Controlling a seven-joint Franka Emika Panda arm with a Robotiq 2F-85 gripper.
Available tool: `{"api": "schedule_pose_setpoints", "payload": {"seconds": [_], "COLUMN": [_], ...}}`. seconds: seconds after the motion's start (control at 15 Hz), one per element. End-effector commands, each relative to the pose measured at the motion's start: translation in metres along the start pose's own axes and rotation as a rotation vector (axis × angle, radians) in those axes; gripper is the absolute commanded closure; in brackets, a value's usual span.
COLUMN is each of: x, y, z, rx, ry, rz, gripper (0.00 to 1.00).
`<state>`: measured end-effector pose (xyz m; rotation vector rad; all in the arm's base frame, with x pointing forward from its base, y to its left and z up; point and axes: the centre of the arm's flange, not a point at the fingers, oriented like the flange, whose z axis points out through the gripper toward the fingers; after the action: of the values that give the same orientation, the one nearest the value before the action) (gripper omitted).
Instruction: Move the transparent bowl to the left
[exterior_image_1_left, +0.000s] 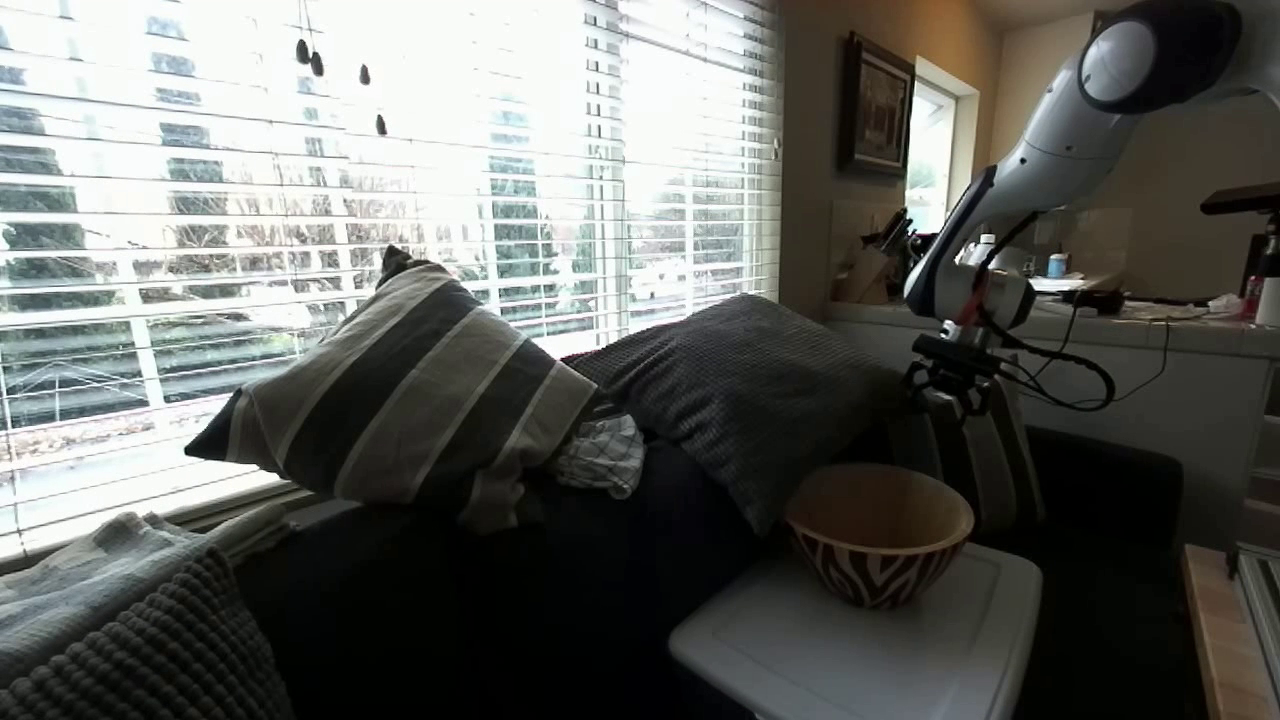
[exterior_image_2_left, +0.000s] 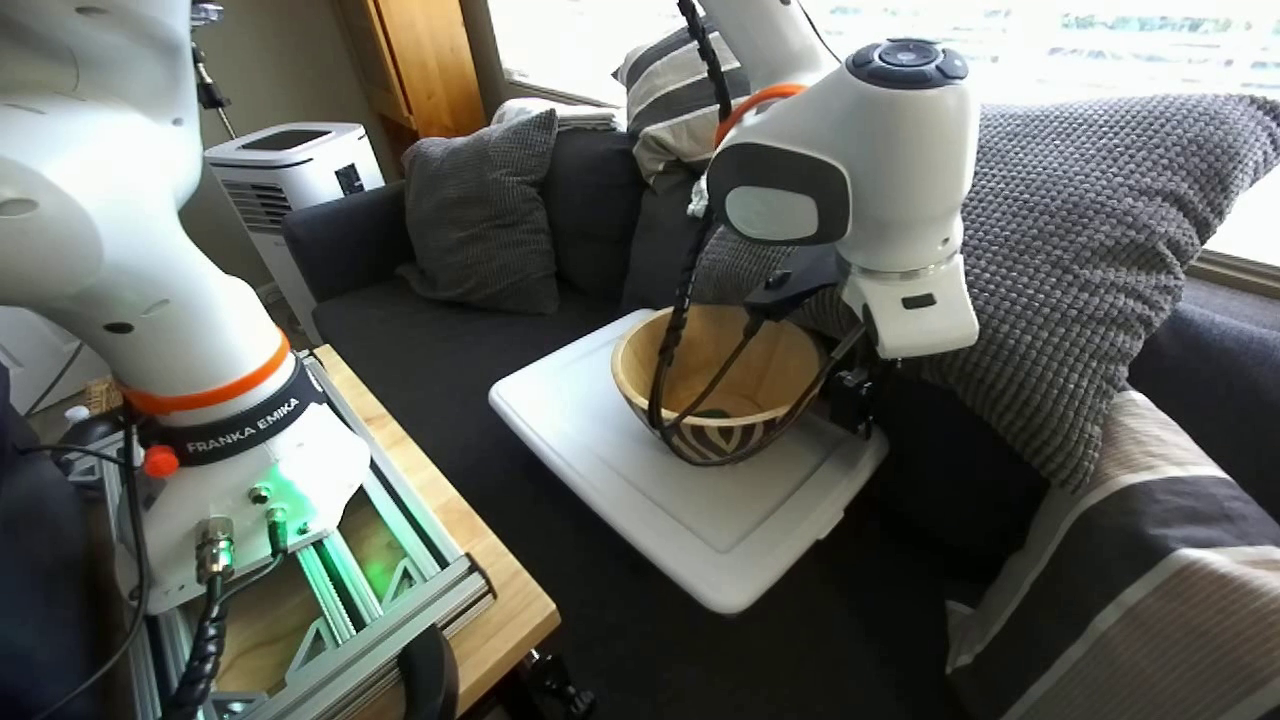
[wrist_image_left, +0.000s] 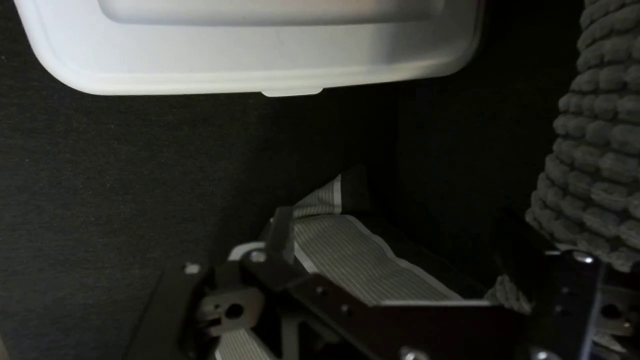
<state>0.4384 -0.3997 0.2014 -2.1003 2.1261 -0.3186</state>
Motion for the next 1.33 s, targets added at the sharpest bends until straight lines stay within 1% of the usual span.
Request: {"api": "schedule_pose_setpoints", "payload": {"seconds": [0.0, 0.27, 0.47, 0.8, 1.27], "x": [0.021, 0.045, 0.057, 0.064, 0.061], "y": [0.001, 0.013, 0.021, 0.024, 0.043], "z": [0.038, 0.085, 0.117, 0.164, 0.218], "rx": [-0.06, -0.114, -0.142, -0.171, -0.248], "ry": [-0.02, -0.034, -0.085, -0.177, -0.242], "rz": [-0.013, 0.0, 0.003, 0.02, 0.037], "gripper": [0.0, 0.0, 0.0, 0.0, 0.0]}}
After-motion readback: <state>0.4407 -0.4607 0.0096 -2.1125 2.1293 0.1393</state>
